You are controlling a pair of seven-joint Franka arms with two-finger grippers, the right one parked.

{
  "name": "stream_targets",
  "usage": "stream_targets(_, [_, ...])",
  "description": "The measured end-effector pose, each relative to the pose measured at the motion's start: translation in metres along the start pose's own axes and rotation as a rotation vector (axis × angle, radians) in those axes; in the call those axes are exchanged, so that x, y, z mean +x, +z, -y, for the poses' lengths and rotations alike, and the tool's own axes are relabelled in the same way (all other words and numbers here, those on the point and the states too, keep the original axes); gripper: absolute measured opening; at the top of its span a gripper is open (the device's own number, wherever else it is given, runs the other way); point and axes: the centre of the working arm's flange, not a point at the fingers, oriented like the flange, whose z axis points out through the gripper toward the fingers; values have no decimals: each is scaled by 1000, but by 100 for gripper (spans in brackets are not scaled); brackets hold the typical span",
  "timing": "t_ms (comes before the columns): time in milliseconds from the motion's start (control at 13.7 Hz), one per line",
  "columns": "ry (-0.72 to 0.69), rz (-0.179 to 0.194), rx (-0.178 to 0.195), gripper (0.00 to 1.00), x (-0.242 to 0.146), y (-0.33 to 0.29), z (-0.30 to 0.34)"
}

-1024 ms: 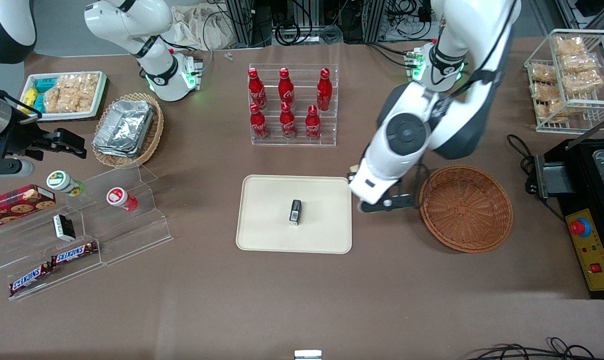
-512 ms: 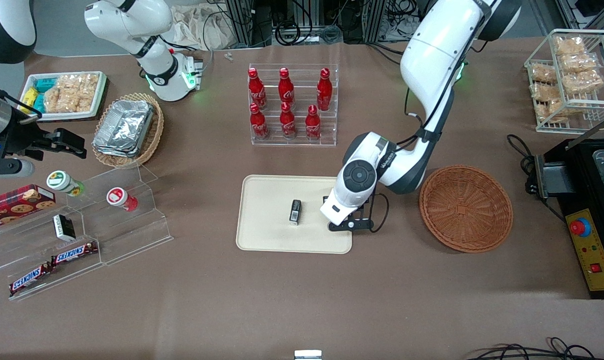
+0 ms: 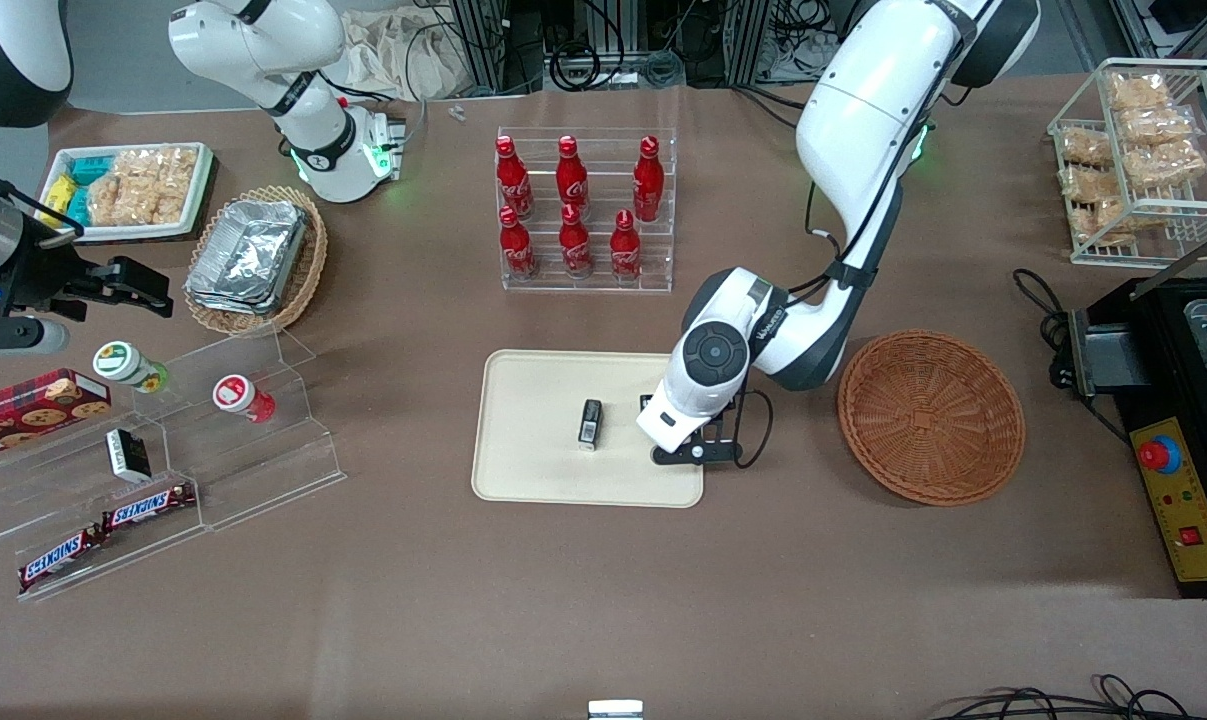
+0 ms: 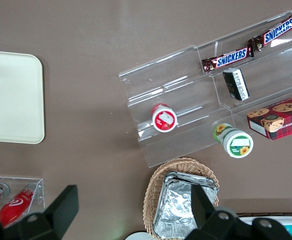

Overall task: Place sandwich from basket to tray
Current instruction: 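Lower the sandwich onto the tray beside the black pack and release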

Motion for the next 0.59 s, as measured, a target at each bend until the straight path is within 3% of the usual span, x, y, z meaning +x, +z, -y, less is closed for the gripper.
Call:
stream_targets(220, [0,-1,-2,97,0,0,-1])
stream_targets(439, [-3,-7,-8,100,2,-11,-3])
stream_targets(585, [-16,12,0,100,4,-35,2])
